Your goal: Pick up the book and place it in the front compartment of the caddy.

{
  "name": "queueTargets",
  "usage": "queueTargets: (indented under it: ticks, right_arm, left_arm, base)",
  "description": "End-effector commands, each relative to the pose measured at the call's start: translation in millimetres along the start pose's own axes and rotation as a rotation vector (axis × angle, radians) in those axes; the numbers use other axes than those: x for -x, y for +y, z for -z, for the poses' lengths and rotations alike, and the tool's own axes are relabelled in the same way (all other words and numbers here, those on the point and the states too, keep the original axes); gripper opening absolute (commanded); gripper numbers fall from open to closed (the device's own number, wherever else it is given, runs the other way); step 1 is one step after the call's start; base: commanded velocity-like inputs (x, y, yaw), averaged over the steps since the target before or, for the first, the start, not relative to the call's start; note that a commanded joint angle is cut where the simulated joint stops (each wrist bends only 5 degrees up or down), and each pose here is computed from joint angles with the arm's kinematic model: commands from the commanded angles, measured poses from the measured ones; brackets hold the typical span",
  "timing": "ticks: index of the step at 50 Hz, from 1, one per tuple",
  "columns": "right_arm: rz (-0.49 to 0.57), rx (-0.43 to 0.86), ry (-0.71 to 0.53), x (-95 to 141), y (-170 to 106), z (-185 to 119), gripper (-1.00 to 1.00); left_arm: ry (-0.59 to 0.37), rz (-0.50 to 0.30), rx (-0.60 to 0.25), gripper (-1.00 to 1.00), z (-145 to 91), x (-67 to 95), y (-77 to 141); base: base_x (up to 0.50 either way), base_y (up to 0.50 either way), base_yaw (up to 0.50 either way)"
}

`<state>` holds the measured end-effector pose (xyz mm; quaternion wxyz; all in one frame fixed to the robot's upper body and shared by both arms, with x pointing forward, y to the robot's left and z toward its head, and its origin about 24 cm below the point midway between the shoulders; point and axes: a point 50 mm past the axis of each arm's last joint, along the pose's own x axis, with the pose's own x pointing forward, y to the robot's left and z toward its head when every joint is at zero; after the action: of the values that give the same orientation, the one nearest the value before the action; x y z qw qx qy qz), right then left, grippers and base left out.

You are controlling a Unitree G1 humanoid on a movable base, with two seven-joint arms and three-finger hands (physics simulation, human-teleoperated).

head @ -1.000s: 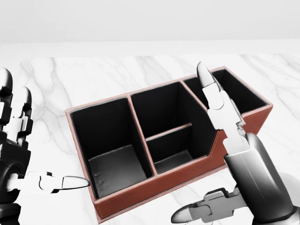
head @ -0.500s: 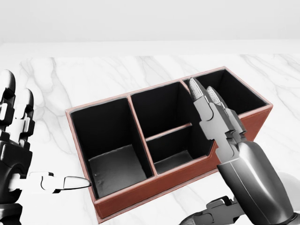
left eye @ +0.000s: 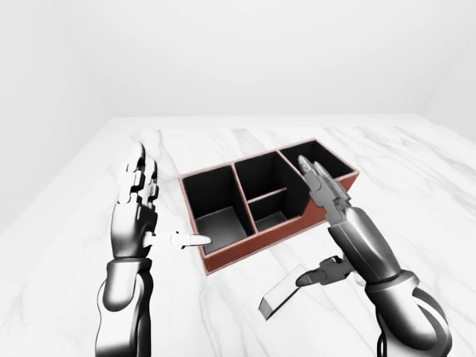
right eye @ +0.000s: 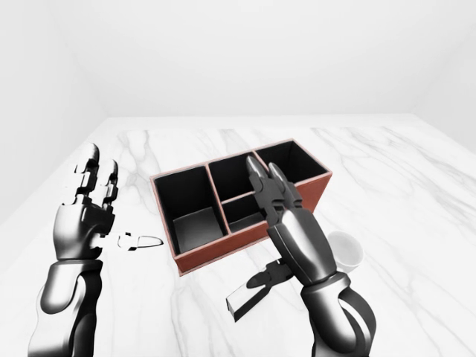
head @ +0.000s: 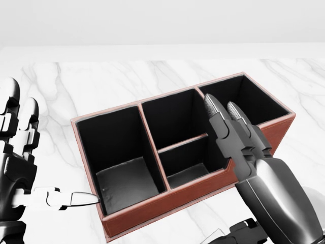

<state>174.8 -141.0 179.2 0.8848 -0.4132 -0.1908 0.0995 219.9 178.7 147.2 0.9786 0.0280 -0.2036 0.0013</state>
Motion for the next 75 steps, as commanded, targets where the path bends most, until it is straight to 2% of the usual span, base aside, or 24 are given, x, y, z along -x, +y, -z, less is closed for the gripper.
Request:
queueTargets:
  ticks: [1, 58, 75]
  right_arm:
    - [-0.028, 0.011, 0.026, 1, 3, 2, 1.0]
    - [-0.129, -0.019, 0.165, 9, 35, 24, 1.0]
    - [-0.161, -0.013, 0.17, 9, 47, 28, 1.0]
  left_arm:
    - [0.008, 0.004, 0.0, 1.0, 2, 0.6, -1]
    - [0.014, 0.007, -0.006, 1.0, 3, 0.3, -1]
    - [0.016, 0.008, -0.008, 1.0, 3, 0.3, -1]
  base:
    - [0.0, 0.0, 0.0]
    - [0.0, 0.0, 0.0]
    - [0.0, 0.0, 0.0]
